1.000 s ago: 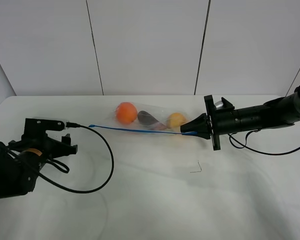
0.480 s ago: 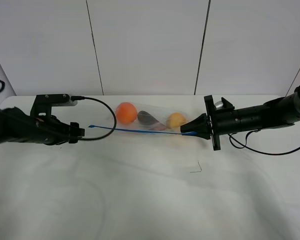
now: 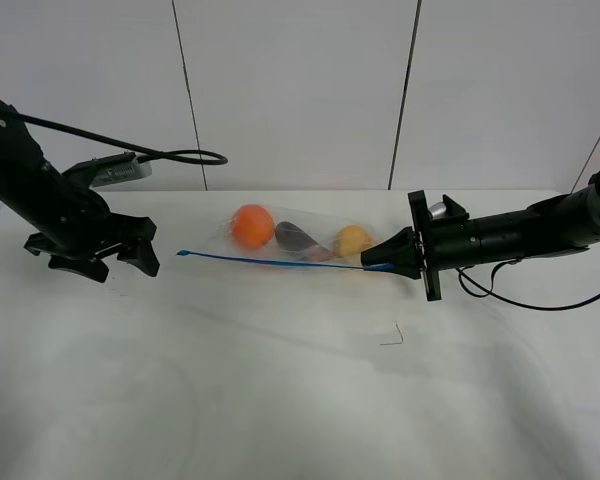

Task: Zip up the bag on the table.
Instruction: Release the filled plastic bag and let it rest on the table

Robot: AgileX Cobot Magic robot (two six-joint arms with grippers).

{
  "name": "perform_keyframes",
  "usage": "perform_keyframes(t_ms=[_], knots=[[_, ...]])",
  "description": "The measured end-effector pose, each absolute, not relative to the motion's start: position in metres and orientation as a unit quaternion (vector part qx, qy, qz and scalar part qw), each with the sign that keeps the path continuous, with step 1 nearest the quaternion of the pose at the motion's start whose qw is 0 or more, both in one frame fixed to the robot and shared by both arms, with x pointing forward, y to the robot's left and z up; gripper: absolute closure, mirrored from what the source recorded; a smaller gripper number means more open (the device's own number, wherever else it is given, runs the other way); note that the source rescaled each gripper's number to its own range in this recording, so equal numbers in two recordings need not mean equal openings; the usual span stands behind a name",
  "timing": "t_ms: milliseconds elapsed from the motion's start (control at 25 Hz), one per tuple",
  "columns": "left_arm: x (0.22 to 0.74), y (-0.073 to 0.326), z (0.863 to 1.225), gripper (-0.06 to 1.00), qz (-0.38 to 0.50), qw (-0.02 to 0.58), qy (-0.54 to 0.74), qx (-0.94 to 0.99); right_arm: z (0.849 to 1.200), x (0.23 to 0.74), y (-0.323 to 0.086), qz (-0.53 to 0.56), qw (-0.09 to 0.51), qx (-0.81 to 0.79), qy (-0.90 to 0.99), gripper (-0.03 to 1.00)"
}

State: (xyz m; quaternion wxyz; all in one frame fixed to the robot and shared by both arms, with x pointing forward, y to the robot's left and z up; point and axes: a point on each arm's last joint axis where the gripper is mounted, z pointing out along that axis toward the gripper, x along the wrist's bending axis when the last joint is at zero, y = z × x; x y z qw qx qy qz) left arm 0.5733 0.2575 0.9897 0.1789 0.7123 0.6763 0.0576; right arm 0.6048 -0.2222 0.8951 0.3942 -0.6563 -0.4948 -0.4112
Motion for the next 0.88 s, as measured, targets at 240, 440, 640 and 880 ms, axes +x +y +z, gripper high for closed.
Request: perform_keyframes(t_ms=[240,440,640,880], knots=[[0.568,0.269,1.004,-0.05,0.055,0.08,0.69,0.717,0.895,0.605,-0.222,-0.411,0.394,-0.656,-0.495,0.96],[0.563,0.275,1.004,-0.05,0.053,0.038,0.694,0.717,0.895,0.605,-0.222,-0.411,0.394,-0.656,-0.495,0.96],[0.552,0.276,1.005,-0.05,0.024,0.0,0.698,0.716,0.895,0.605,-0.222,-0.411,0.394,-0.656,-0.496,0.96],[0.516,0.28,1.008,-0.05,0.01,-0.017,0.701,0.713,0.895,0.605,-0.222,-0.41,0.394,-0.656,-0.496,0.96]])
